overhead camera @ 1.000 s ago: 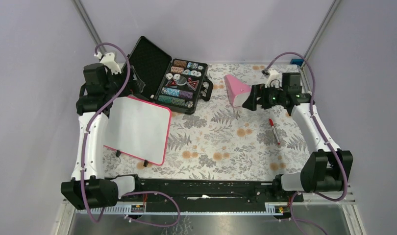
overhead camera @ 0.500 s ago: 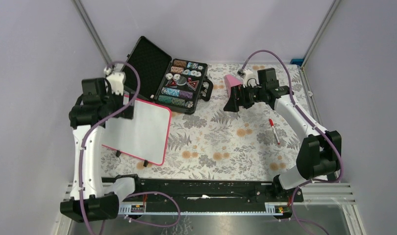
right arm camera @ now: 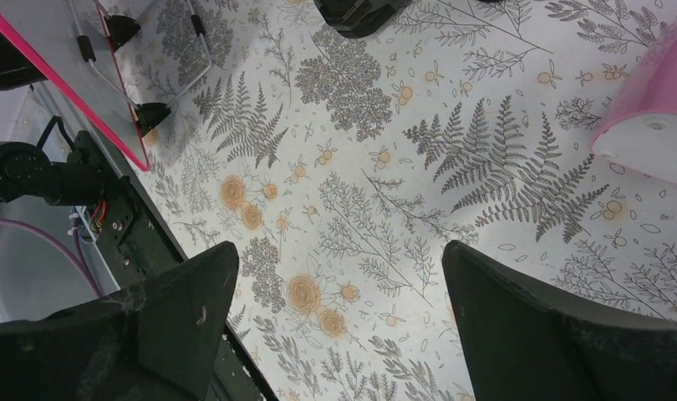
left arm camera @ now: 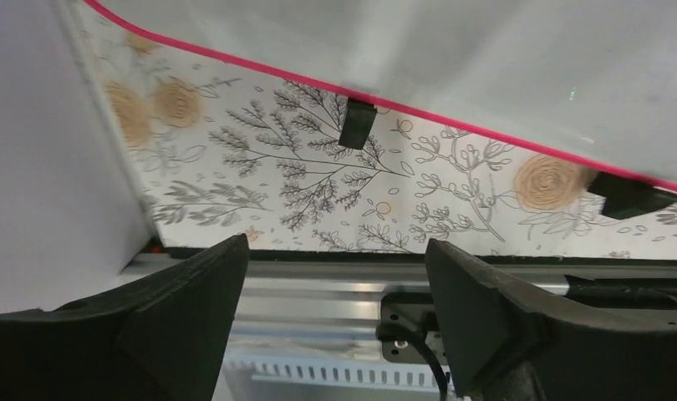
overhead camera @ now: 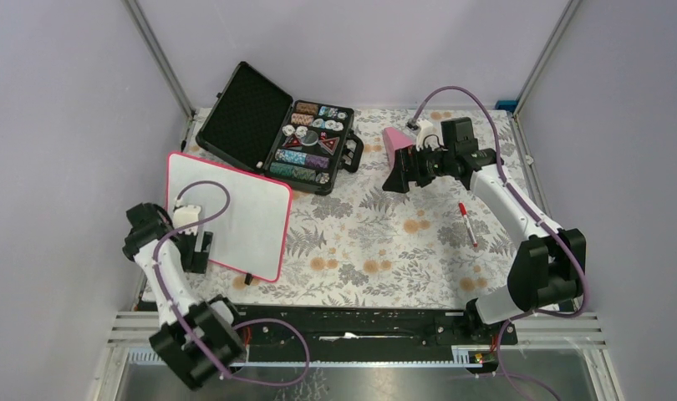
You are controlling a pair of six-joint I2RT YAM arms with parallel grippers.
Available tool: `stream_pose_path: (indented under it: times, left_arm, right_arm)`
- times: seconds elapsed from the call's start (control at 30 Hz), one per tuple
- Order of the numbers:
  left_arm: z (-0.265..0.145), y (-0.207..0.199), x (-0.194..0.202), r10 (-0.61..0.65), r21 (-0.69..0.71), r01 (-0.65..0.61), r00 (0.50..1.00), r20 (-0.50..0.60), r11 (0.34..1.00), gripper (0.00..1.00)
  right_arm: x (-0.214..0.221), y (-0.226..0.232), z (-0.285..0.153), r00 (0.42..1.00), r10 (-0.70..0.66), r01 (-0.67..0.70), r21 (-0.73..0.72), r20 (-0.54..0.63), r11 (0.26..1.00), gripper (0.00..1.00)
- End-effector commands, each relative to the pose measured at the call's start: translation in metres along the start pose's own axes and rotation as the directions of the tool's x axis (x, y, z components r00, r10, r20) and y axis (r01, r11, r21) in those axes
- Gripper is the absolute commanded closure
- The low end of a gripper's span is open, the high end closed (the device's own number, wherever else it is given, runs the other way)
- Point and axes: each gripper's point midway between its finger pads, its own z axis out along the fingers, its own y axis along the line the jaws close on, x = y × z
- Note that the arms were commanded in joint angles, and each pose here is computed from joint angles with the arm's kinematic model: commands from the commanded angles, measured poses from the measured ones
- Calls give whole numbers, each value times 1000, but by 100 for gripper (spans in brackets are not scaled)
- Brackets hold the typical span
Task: Write a sentence on the whiteboard
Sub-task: Move the whiteboard stand to the center of the board.
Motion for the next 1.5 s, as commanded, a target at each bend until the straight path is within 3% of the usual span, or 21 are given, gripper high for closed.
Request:
stream_pose_path:
  times: [0.0,0.1,0.33,0.87,1.2,1.47]
  left_arm:
    - [30,25,-13,55,48,-62,988,145,997,19]
    - [43,22,-10,51,125,-75,980,191,989,27]
    - [73,6,-9,55,166,-102,962,266,981,32]
    - [104,-16,-27,-26,311,-85,942,335,947,47]
    - [114,-33,-35,29,329,-146,941,336,933,73]
    - [114,-48,-35,112,370,-243,933,341,897,100]
  right_arm:
    - [3,4,-9,1000,-30,30,7,8,1000,1]
    - [8,1,-8,1000,-29,29,21,-3,999,1]
    - [7,-6,-8,1000,-25,26,60,-7,998,1]
    - [7,-16,-11,1000,-22,22,111,-2,994,1]
    - [8,-21,-10,1000,-16,17,116,-9,993,1]
    - [7,-26,-11,1000,-6,7,124,-5,992,1]
